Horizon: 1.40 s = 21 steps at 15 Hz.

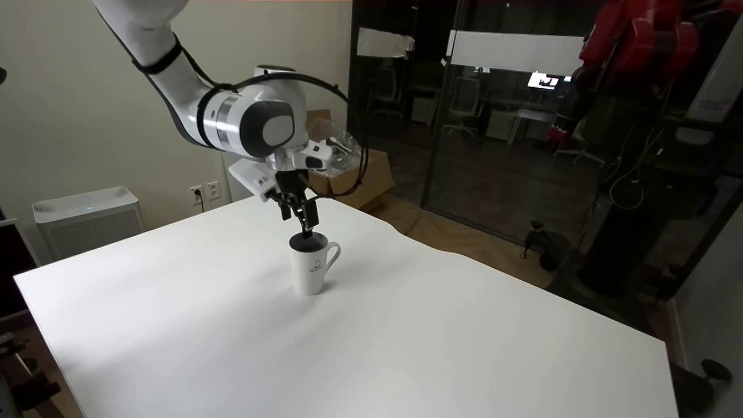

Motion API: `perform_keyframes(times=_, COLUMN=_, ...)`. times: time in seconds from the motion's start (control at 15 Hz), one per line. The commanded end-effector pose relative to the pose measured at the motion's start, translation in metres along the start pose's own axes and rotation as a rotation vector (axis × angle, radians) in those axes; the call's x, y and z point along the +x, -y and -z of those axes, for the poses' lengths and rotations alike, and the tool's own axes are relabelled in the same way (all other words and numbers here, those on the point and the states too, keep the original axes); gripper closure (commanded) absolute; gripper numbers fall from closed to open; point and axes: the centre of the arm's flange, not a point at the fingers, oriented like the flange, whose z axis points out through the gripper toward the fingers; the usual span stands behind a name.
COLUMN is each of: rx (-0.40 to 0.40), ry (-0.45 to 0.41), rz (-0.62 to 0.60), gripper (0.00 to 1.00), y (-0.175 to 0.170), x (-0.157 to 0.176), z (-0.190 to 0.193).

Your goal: Move the cup slightly to the right on the table

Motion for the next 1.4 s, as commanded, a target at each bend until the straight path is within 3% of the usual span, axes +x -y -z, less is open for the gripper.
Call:
perform_keyframes(times=0.0, rx=0.011, ry=0.018, rz=-0.056, gripper=0.00, y=-0.007, x=-0.015, z=0.005)
perform_keyframes(times=0.33, rx=-0.006, ry=0.034, rz=-0.030, gripper=0.00, y=-0.028, x=-0.007, z=-0.009)
perform_keyframes(times=0.4, rx=-0.009, ry=0.033, rz=-0.031, gripper=0.25, y=-0.031, x=-0.006, z=-0.011)
perform_keyframes(times=0.47, rx=-0.016, ry=0.032, rz=-0.026, gripper=0.26, y=-0.034, x=-0.005, z=-0.012)
perform_keyframes(times=1.13, rx=-0.035, ry=0.090, rz=0.098, gripper=0.95, y=-0.032, x=-0.002, z=-0.019)
perform_keyframes(times=1.2, rx=-0.028, ry=0.069, rz=0.063, gripper=0.78, y=-0.034, x=-0.009, z=-0.020)
perform_keyframes(times=1.33, rx=-0.030, ry=0.082, rz=0.084, gripper=0.89, y=-0.032, x=-0.009, z=-0.020)
